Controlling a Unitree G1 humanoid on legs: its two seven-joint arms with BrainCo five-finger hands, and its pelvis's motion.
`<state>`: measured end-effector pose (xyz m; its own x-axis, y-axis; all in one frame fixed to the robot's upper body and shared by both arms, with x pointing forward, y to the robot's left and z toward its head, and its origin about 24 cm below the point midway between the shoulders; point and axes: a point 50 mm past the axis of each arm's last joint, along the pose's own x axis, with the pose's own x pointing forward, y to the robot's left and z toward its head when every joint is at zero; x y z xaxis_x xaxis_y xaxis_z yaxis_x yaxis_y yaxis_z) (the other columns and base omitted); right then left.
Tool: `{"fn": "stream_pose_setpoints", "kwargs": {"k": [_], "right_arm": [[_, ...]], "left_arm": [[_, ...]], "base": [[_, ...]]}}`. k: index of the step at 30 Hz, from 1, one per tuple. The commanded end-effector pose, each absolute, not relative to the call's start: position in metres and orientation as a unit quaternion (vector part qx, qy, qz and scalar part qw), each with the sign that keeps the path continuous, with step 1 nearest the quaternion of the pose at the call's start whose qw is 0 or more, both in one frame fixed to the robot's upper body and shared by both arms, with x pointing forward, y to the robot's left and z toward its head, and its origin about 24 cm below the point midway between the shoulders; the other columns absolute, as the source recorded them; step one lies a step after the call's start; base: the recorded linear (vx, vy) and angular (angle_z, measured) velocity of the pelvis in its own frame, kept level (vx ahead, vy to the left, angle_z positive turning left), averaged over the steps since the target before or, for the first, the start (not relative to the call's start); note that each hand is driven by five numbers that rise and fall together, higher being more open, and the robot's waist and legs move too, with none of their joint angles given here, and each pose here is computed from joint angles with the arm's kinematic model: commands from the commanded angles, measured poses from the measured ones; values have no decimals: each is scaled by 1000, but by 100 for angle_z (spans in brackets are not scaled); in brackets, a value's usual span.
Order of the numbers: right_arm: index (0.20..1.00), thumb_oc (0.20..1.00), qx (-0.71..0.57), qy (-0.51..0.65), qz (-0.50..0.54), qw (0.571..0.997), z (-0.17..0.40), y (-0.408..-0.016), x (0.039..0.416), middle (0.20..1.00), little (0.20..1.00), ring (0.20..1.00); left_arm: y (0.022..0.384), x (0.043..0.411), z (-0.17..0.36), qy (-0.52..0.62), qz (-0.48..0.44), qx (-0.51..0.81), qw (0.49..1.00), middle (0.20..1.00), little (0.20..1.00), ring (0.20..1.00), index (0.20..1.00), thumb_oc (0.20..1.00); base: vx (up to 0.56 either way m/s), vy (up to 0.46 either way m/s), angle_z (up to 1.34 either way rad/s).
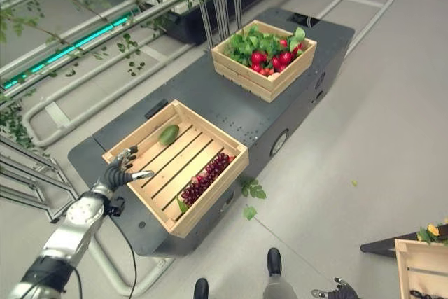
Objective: Pick up the fruits from the basket on one side to the basket on the other side
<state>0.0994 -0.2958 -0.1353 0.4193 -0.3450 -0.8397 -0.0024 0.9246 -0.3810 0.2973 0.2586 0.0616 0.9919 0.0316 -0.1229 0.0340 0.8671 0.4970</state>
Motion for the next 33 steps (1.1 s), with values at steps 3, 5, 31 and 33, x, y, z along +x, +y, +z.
{"fn": "stream_pose_setpoints", "kwargs": {"k": [3, 5, 31, 33], "right_arm": [[1000, 1000, -170, 494, -89, 848, -132, -283, 122, 1000, 1000, 1000], [1000, 1000, -169, 483, -87, 855, -130, -281, 129, 1000, 1000, 1000], [1000, 1000, -168, 434, -86, 881, -120, -269, 158, 1000, 1000, 1000], [1000, 1000, -169, 428, -85, 884, -119, -268, 160, 1000, 1000, 1000]], "left_arm": [[273, 324, 101, 15, 38, 341, 939, 1000, 1000, 1000, 1000, 1000], [271, 334, 109, 7, 41, 373, 927, 1000, 1000, 1000, 1000, 1000], [232, 368, 92, 57, 0, 414, 909, 1000, 1000, 1000, 1000, 1000], [232, 366, 85, 67, 2, 408, 911, 1000, 1000, 1000, 1000, 1000]], "base": [[-50, 36, -7], [-75, 51, -8], [-42, 34, -9], [-14, 18, -9]]}}
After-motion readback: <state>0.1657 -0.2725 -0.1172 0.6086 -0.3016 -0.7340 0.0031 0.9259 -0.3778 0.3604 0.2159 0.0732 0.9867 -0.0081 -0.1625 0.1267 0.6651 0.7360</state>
